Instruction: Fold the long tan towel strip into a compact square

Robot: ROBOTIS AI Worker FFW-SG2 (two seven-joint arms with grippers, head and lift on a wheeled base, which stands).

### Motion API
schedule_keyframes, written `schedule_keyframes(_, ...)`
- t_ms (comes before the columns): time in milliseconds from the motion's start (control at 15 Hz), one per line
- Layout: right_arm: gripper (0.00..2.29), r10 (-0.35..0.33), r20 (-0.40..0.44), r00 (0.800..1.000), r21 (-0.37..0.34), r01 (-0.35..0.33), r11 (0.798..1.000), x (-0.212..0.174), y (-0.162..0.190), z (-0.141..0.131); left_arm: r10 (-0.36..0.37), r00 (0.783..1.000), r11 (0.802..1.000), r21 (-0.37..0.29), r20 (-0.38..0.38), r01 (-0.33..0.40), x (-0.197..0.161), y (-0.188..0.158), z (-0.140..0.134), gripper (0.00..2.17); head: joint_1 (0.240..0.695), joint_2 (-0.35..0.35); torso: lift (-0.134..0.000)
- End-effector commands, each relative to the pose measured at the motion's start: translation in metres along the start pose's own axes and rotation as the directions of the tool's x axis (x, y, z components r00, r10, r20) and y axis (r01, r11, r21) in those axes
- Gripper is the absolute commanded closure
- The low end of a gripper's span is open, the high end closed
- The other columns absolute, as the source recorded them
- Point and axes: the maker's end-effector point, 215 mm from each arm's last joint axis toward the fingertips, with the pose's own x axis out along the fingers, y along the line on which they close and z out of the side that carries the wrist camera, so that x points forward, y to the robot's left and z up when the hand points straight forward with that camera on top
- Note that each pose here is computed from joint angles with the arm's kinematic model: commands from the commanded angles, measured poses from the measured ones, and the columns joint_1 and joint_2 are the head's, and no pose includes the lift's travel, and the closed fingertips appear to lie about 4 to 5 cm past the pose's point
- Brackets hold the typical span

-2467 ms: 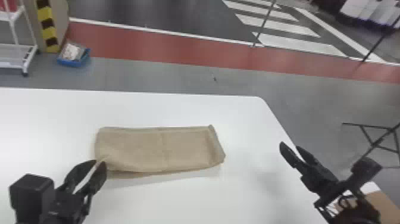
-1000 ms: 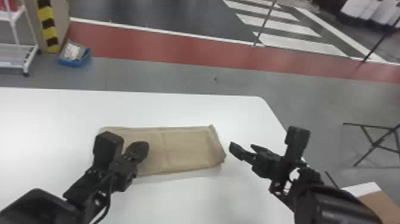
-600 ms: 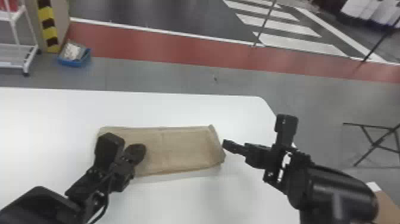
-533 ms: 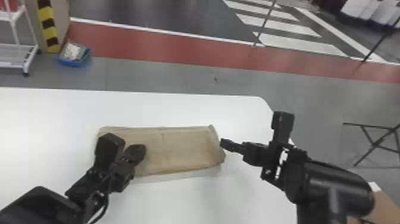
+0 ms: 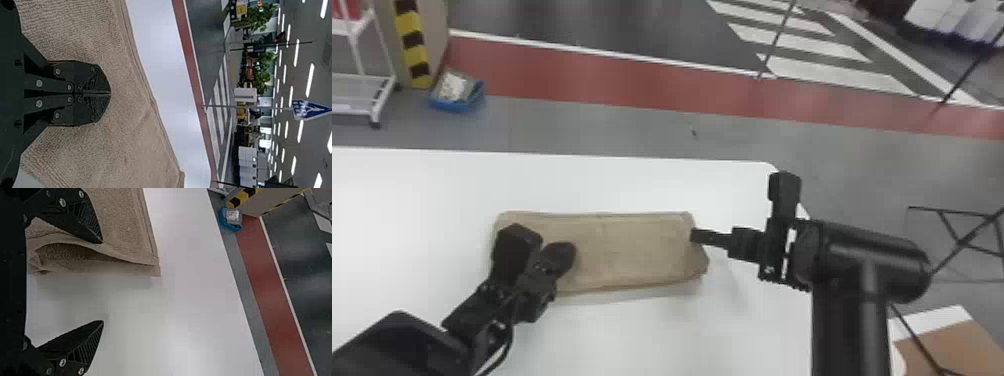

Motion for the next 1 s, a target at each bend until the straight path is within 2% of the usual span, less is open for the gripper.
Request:
schedule_keyframes(0, 0.19, 0.016, -0.026, 1.000, 0.014, -0.016, 1.000, 0.004, 0.004, 0.005, 0.001, 1.000, 1.000, 0.000, -0.003, -0.001, 0.000, 0.001, -0.001, 2.14, 0.695, -0.347, -0.124)
schedule_keyframes(267, 0.22, 0.063, -0.066, 0.996, 0.036, -0.061, 0.998, 0.017, 0.019, 0.007, 0.002, 1.000, 1.000, 0.001, -0.007, -0.002, 0.000, 0.003, -0.003, 2.14, 0.695, -0.333, -0.124)
schedule_keyframes(467, 0.35, 0.093, -0.098, 0.991, 0.033, -0.090, 0.995, 0.025, 0.033, 0.005, -0.002, 1.000, 1.000, 0.004, -0.012, 0.002, -0.001, 0.003, -0.005, 2.14, 0.695, -0.315, -0.124)
schedule_keyframes(733, 0.80, 0.133, -0.141, 0.981, 0.050, -0.127, 0.991, 0.024, 0.045, -0.004, -0.014, 1.000, 1.000, 0.004, -0.016, 0.014, 0.000, 0.000, -0.006, 2.14, 0.695, -0.297, -0.124)
schedule_keyframes(867, 0.86, 0.143, -0.150, 0.978, 0.056, -0.136, 0.989, 0.020, 0.042, -0.004, -0.013, 1.000, 1.000, 0.002, -0.017, 0.013, -0.001, 0.000, -0.006, 2.14, 0.695, -0.293, -0.124)
schedule_keyframes(933, 1.02, 0.156, -0.154, 0.976, 0.068, -0.147, 0.987, 0.019, 0.044, -0.006, -0.014, 1.000, 1.000, 0.004, -0.019, 0.014, 0.000, 0.000, -0.007, 2.14, 0.695, -0.294, -0.124)
